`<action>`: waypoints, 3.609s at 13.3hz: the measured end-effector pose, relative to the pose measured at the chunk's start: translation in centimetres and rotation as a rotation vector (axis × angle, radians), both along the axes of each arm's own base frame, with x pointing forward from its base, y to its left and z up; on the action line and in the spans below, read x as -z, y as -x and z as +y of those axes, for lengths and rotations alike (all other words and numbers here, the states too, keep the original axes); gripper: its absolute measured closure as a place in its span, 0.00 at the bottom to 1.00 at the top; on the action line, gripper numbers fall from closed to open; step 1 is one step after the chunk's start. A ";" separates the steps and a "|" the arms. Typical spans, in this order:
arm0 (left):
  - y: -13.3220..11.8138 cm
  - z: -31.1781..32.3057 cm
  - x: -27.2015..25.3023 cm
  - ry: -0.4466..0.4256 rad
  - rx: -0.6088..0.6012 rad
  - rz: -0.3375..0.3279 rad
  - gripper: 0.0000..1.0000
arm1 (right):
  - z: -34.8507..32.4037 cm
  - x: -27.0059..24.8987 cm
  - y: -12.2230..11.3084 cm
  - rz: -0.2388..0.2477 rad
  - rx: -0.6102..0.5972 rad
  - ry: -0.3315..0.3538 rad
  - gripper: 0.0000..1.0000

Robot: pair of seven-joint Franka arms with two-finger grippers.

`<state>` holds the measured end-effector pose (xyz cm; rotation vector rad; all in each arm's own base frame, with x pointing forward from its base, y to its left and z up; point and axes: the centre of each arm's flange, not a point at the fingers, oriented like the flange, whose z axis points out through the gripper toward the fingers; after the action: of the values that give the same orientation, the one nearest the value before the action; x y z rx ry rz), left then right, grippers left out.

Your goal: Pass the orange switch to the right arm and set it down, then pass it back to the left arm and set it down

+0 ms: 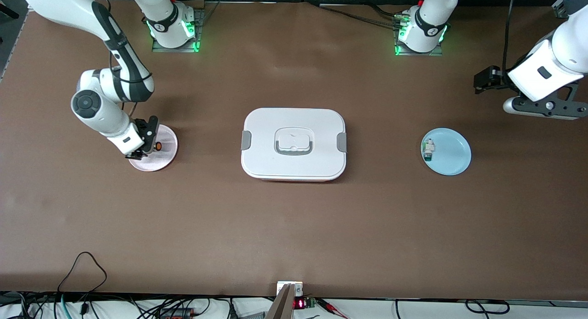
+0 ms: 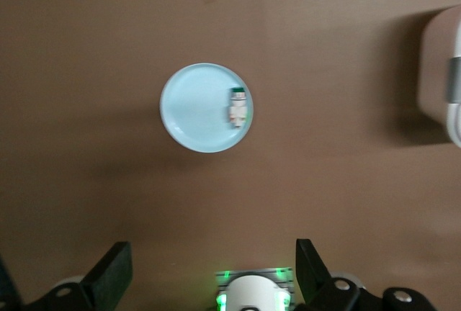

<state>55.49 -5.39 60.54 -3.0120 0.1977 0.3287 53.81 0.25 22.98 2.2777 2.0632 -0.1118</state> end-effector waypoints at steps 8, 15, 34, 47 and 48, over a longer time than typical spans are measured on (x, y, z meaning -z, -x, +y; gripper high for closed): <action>-1.2 5.1 0.1 0.120 -0.050 -0.086 0.00 | 1.6 -14.5 -7.3 -0.104 0.315 -0.153 0.00; 0.2 6.1 0.4 0.133 -0.068 -0.181 0.00 | 3.0 -24.0 -8.1 -0.024 1.055 -0.116 0.00; 0.1 3.7 -0.6 0.132 -0.063 -0.169 0.00 | -7.1 -35.5 -5.1 -0.087 1.637 0.033 0.00; 0.0 5.2 -0.4 0.129 -0.090 -0.167 0.00 | -6.6 -34.9 -1.0 -0.114 1.552 -0.009 0.00; 0.0 5.2 -0.4 0.129 -0.090 -0.167 0.00 | -6.2 -35.4 -1.0 -0.125 1.544 -0.020 0.00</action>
<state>55.53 -0.20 60.93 -3.1619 0.0720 0.0731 54.83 -5.91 58.41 3.0804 -0.1186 -0.0042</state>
